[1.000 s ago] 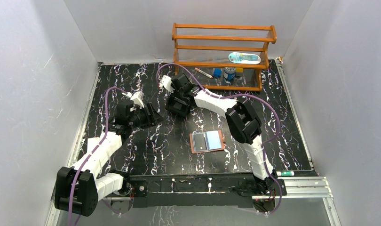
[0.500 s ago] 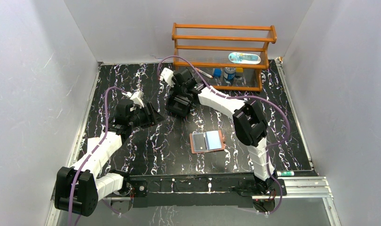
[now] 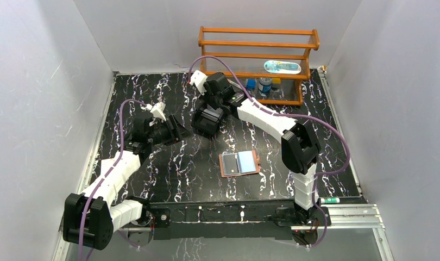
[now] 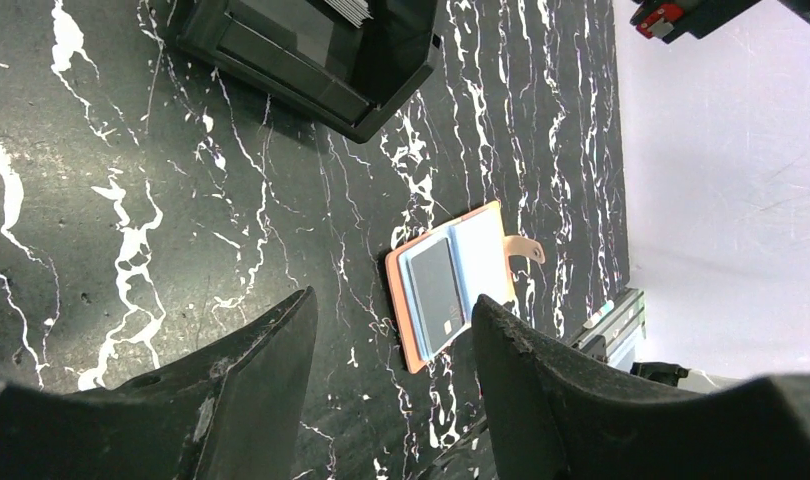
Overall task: Put the credit cards into the card holder
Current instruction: Pick up the credit card from the storage box.
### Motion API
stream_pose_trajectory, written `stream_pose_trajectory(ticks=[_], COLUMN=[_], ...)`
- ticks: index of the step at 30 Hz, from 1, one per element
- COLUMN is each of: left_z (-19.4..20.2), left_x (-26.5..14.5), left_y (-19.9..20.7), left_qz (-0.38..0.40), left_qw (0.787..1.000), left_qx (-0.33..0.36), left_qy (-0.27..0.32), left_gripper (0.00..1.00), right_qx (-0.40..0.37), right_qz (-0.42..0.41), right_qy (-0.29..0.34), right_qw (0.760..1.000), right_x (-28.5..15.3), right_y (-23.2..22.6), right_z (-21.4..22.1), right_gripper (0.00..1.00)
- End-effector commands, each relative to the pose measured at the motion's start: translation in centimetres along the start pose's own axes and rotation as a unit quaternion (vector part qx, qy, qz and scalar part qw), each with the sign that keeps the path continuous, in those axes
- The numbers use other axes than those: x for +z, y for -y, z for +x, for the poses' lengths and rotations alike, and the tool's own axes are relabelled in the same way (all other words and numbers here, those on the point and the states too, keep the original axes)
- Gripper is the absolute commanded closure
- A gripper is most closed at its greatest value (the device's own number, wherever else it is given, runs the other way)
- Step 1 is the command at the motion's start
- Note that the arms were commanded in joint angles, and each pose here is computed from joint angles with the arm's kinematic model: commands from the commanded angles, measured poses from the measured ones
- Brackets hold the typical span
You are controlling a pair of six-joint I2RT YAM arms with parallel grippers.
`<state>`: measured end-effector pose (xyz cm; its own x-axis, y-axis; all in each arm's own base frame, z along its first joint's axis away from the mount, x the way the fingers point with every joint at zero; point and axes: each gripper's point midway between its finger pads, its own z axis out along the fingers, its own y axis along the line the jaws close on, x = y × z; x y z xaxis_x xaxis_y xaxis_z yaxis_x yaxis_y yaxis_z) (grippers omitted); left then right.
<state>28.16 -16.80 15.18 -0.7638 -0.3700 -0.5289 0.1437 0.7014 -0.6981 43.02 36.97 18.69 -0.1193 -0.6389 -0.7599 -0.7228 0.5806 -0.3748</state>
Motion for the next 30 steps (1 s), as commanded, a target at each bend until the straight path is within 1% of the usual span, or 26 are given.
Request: stream_pose_trajectory(ticks=[1,3,5,8,9,12,15,17,20,21,24,26,30], left_z=[-1.1,-1.4,-2.0,-3.1,-3.6,-4.6,-5.2,-5.4,-5.6,-5.7,-5.7,-5.7,-5.8], left_x=[-0.8,-1.0,-1.4,-2.2,-2.5,-3.4,-4.1,-4.3,-4.8,-4.9,-5.3,-5.5,-6.1], left_y=[2.0,2.6,3.9,6.6,7.5,9.9,11.1,11.6,12.7,13.1,13.9,14.2,14.9], left_qz=[0.032,0.038,0.056,0.102,0.121,0.174,0.204,0.214,0.246,0.258,0.283,0.29,0.31], left_qw=[0.999,0.999,0.998,0.995,0.992,0.983,0.976,0.974,0.966,0.963,0.956,0.954,0.948], left_qx=[0.011,0.011,0.007,-0.005,-0.011,-0.037,-0.051,-0.054,-0.05,-0.05,-0.052,-0.05,-0.047], left_qy=[0.007,0.007,0.008,0.017,0.023,0.043,0.055,0.059,0.059,0.06,0.057,0.058,0.058], left_gripper=[0.43,0.43,0.43,0.42,0.42,0.4,0.39,0.38,0.36,0.36,0.36,0.36,0.36], right_qx=[0.033,0.065,0.122,0.228,0.263,0.344,0.411,0.44,0.483,0.507,0.538,0.549,0.562], right_qz=[-0.009,-0.024,-0.04,-0.084,-0.108,-0.172,-0.207,-0.231,-0.273,-0.292,-0.325,-0.344,-0.369], right_qy=[0.028,0.04,0.049,0.076,0.087,0.154,0.218,0.256,0.278,0.281,0.308,0.318,0.303], right_qw=[0.999,0.997,0.991,0.967,0.955,0.91,0.861,0.829,0.784,0.761,0.714,0.693,0.675], right_x=[-1.1,-2.1,-3.4,-6.0,-6.9,-11.0,-14.9,-17.6,-19.8,-20.6,-22.5,-23.2,-23.2], right_y=[0.3,0.2,0.2,0.0,-0.5,-1.3,-1.6,-1.8,-2.5,-2.7,-3.0,-3.2,-3.9], right_z=[-2.0,-2.9,-3.3,-3.9,-3.9,-5.1,-6.0,-7.0,-7.6,-7.8,-8.1,-8.2,-8.1], right_gripper=[1.0,1.0,1.0,1.0,1.0,1.0,1.0,1.0,1.0,1.0,1.0,1.0,1.0])
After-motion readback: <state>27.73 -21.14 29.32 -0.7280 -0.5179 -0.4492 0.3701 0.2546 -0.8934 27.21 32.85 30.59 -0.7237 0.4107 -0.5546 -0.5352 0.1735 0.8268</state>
